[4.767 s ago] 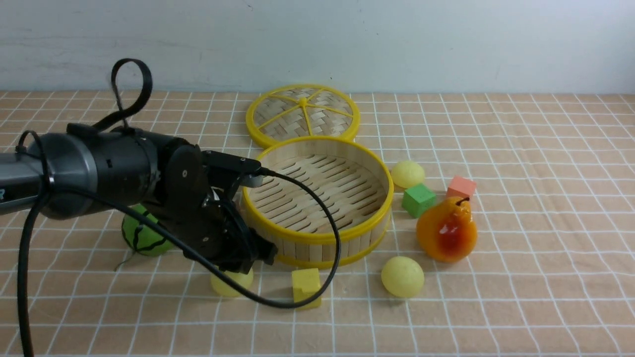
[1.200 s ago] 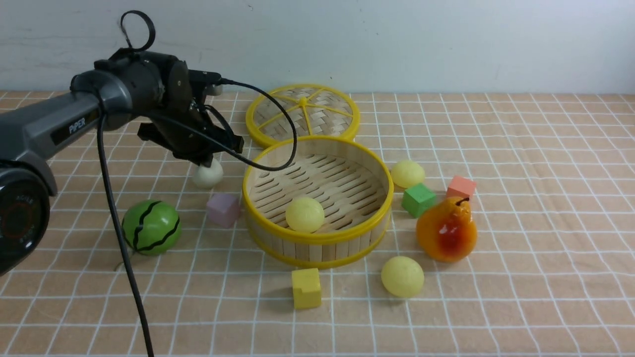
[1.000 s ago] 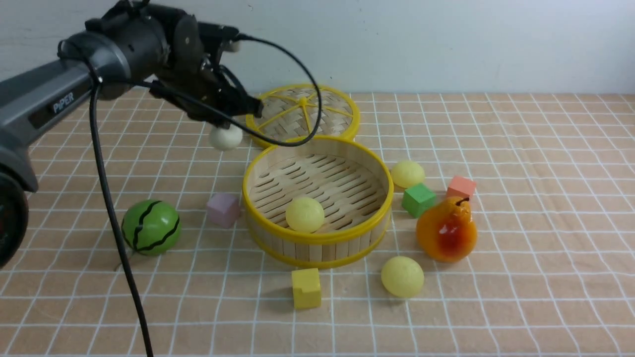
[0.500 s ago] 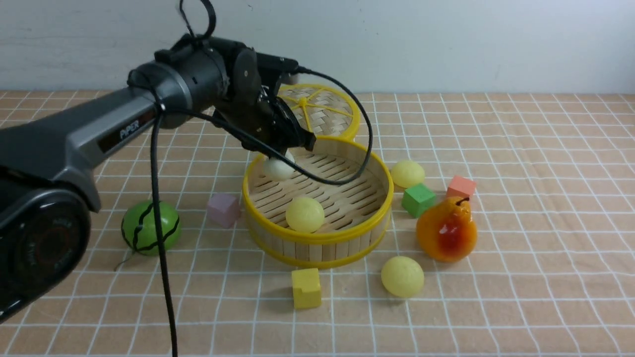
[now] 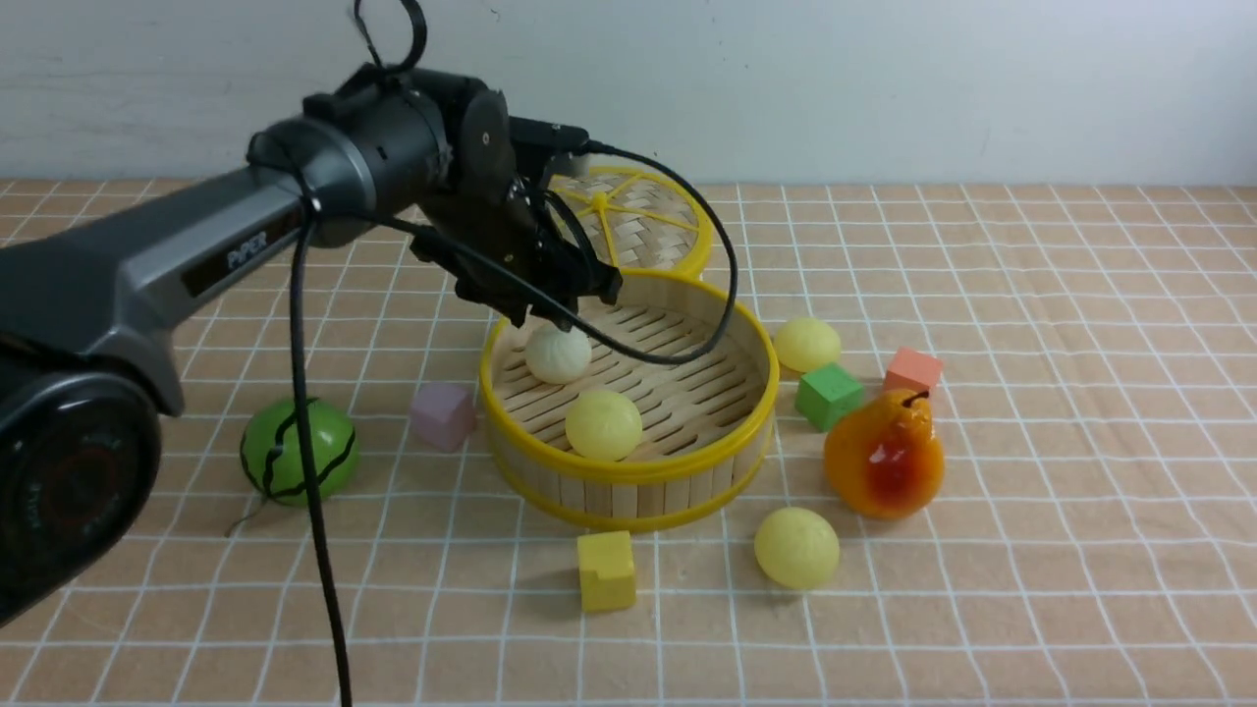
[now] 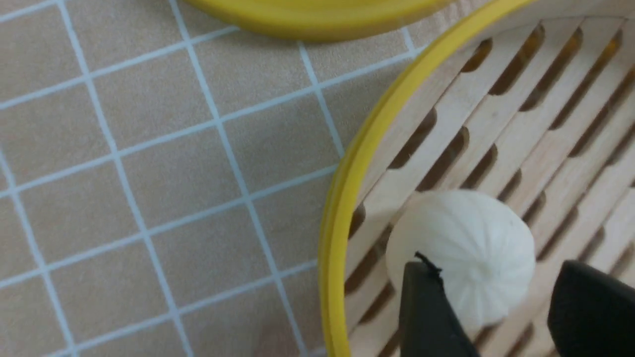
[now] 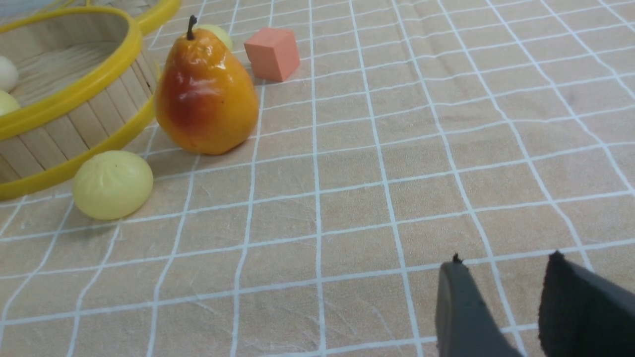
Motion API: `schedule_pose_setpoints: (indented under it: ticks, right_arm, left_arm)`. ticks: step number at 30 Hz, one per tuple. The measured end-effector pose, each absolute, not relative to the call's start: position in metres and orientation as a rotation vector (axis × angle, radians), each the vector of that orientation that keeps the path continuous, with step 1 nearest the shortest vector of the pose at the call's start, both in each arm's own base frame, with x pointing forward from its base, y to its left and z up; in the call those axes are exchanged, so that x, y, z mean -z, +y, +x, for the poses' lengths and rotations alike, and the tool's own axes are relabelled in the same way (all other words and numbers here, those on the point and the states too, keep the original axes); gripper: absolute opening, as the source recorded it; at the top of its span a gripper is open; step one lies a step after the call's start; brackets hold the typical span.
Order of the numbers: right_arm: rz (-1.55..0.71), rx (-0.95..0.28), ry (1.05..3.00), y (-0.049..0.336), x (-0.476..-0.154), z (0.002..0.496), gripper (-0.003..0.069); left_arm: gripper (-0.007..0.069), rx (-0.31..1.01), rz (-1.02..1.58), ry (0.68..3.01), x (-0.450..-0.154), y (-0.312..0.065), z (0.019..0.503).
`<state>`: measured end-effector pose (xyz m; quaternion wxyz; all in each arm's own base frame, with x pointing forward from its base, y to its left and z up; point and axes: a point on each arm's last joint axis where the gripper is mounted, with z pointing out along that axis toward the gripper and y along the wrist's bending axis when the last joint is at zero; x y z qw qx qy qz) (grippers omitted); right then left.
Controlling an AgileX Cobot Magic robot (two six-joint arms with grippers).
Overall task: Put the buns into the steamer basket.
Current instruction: Use the right arm to grab a steamed stuffed bun
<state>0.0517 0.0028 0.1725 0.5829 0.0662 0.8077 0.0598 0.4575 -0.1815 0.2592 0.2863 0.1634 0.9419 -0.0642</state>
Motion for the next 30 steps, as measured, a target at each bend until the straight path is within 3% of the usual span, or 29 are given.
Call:
schedule_pose_setpoints:
  ticks: [3,9,11,15,18,23,24,25,27,28,29,30]
  right_arm:
    - [0.155,-0.140,1.886,0.003,-0.172,0.052,0.0239]
    - [0.155,-0.140,1.886,0.003,-0.172,0.052,0.0239]
    - [0.155,-0.140,1.886,0.003,-0.172,0.052,0.0239]
    - [0.155,-0.140,1.886,0.003,-0.172,0.052,0.0239]
    - [0.155,-0.140,1.886,0.003,-0.172,0.052,0.0239]
    - [0.155,-0.140,1.886,0.003,-0.172,0.052,0.0239]
    - [0.155,-0.140,1.886,0.003,-0.172,0.052,0.0239]
    - [0.155,-0.140,1.886,0.003,-0.172,0.052,0.0239]
    - [0.155,-0.140,1.886,0.003,-0.172,0.052,0.0239]
    - [0.155,-0.140,1.886,0.003,-0.172,0.052,0.0239]
    - [0.155,-0.140,1.886,0.003,-0.172,0.052,0.0239]
    - [0.155,-0.140,1.886,0.003,-0.172,0.052,0.0239]
  left_arm:
    - [0.0285,0.165,0.412,2.528,-0.303,-0.172,0.435]
    - [0.0007,0.210,0.341,2.427,-0.395,-0.148,0.374]
    - [-0.0013,0.247,0.346,2.371,-0.422,-0.137,0.341]
    - [-0.0013,0.342,0.325,2.245,-0.448,-0.114,0.271]
    - [-0.0013,0.378,0.297,2.135,-0.439,-0.093,0.219]
    - [-0.0013,0.426,0.233,1.960,-0.377,-0.064,0.146]
    - [-0.0013,0.431,0.229,1.929,-0.381,-0.062,0.143]
    - [-0.0013,0.448,0.198,1.853,-0.347,-0.053,0.121]
    - [-0.0013,0.453,0.184,1.799,-0.333,-0.047,0.110]
    - [-0.0013,0.461,0.161,1.724,-0.308,-0.040,0.095]
    - [-0.0013,0.465,0.155,1.698,-0.307,-0.039,0.092]
    - [-0.0013,0.472,0.140,1.683,-0.288,-0.035,0.085]
